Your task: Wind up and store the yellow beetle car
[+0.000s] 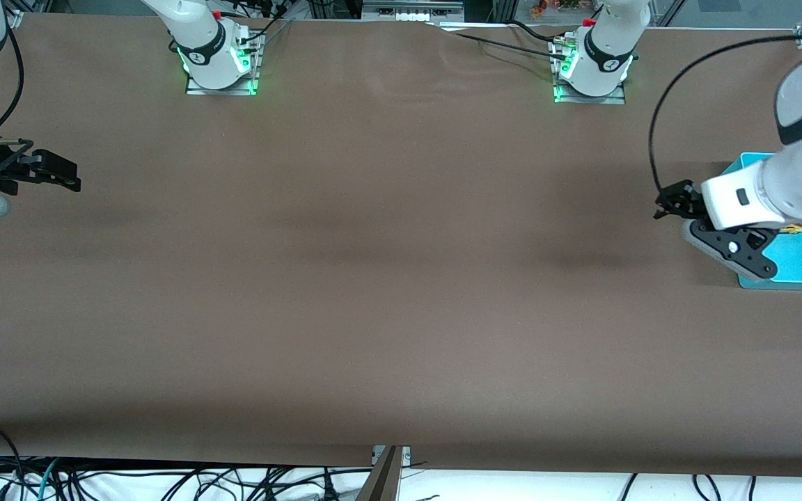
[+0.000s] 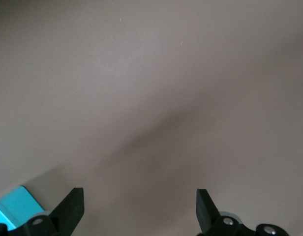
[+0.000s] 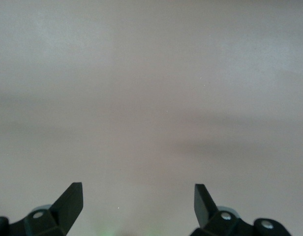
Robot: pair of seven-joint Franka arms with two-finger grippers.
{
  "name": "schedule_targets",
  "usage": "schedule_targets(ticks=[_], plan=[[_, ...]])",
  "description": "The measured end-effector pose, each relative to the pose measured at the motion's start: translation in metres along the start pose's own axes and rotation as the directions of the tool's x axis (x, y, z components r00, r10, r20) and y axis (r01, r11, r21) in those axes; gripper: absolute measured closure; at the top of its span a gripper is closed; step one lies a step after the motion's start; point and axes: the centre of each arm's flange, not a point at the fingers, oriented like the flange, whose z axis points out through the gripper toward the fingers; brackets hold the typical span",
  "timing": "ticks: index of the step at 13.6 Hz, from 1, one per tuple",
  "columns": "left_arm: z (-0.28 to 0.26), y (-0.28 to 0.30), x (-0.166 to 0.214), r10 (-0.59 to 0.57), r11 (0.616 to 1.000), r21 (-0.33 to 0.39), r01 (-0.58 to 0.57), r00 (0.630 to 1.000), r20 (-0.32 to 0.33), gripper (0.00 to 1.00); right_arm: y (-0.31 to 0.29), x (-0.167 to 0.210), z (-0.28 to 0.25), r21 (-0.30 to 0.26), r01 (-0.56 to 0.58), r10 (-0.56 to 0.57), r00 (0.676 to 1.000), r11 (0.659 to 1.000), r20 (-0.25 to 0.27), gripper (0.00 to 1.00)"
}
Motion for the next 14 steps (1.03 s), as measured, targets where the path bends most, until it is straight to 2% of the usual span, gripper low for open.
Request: schedule_targets(ticks=[4, 8, 10, 14], plan=[[-0.044, -0.003, -0.026, -0.222, 0.973, 0.049, 0.225, 0.973, -0.058, 0.00, 0.000, 0.000, 0.000, 0.000, 0.000, 0.000, 1.000, 1.000, 0.000, 0.00], [-0.063, 0.000, -0.052, -0.444, 0.894, 0.020, 0.447, 0.891, -0.091, 0.00, 0.000, 0.000, 0.000, 0.000, 0.000, 0.000, 1.000, 1.000, 0.000, 0.00], [-0.058, 0.013, -0.062, -0.469, 0.881, 0.026, 0.473, 0.879, -0.088, 0.00, 0.000, 0.000, 0.000, 0.000, 0.000, 0.000, 1.000, 1.000, 0.000, 0.00], [-0.050, 0.020, -0.076, -0.475, 0.877, 0.032, 0.479, 0.876, -0.089, 0.00, 0.000, 0.000, 0.000, 0.000, 0.000, 0.000, 1.000, 1.000, 0.000, 0.00]])
